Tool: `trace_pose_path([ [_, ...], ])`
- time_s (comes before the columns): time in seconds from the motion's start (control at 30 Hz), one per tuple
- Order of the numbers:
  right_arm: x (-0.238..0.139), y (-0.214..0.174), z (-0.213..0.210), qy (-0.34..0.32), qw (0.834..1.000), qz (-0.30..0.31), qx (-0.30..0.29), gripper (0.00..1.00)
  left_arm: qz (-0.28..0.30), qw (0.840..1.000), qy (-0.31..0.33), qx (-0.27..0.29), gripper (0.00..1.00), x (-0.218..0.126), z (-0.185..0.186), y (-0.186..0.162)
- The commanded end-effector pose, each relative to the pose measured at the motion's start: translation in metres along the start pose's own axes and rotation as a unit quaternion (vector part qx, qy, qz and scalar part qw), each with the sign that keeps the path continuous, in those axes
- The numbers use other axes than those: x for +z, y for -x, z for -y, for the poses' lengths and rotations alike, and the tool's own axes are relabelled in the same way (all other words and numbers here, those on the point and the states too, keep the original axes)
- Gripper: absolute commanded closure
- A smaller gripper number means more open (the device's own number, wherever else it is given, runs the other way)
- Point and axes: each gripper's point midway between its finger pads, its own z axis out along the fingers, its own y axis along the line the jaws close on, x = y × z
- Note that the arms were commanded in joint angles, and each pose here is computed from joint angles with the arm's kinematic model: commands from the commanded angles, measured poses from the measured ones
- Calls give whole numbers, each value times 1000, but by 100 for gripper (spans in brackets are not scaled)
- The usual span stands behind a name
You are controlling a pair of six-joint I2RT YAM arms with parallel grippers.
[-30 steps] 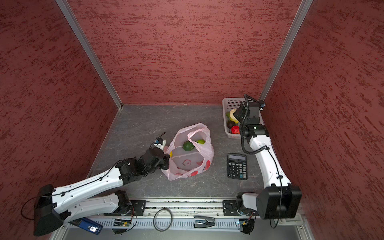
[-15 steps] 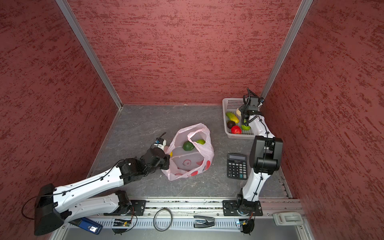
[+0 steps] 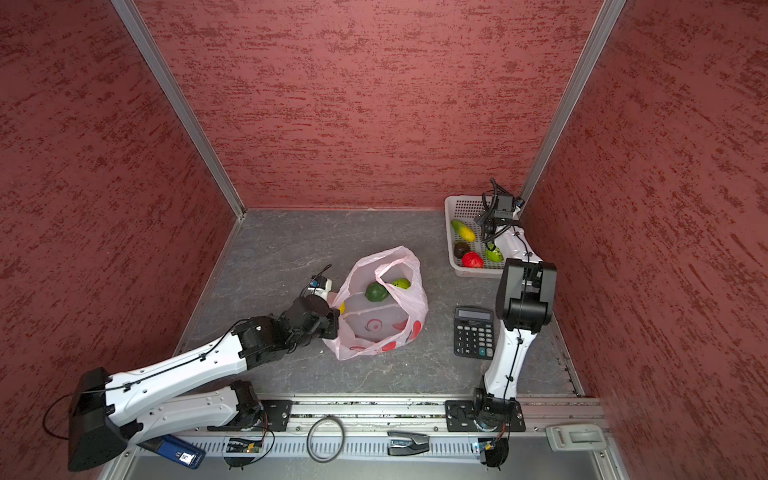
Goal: Untie the knot of the plastic bag and take out the fruit
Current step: 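Open the right gripper to drop the pear into the basket, then move the right gripper back over the bag and lower it inside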
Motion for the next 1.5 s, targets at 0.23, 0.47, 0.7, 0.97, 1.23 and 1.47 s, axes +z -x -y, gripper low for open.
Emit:
trace_pose_path([
  [0.23, -68, 16, -17, 47, 999, 18, -17, 13, 17, 1000, -4, -1, 100, -6, -2, 10],
  [0.47, -133, -18, -49, 114, 992, -18, -46, 11, 19, 1000, -11, 1, 100, -7, -2, 11],
  [0.7, -235, -84, -96, 217, 969, -78, -89, 10, 20, 1000, -14, 3, 100, -8, -2, 11],
  [0.97, -345, -159, -138, 327, 927, -144, -113, 9, 22, 1000, -15, 5, 100, -9, -2, 11],
  [1.23, -413, -227, -160, 379, 889, -207, -154, 7, 25, 1000, -17, 7, 100, -10, -2, 12],
  [1.47, -441, -280, -170, 395, 864, -256, -178, 7, 27, 1000, -14, 5, 100, -11, -4, 12],
])
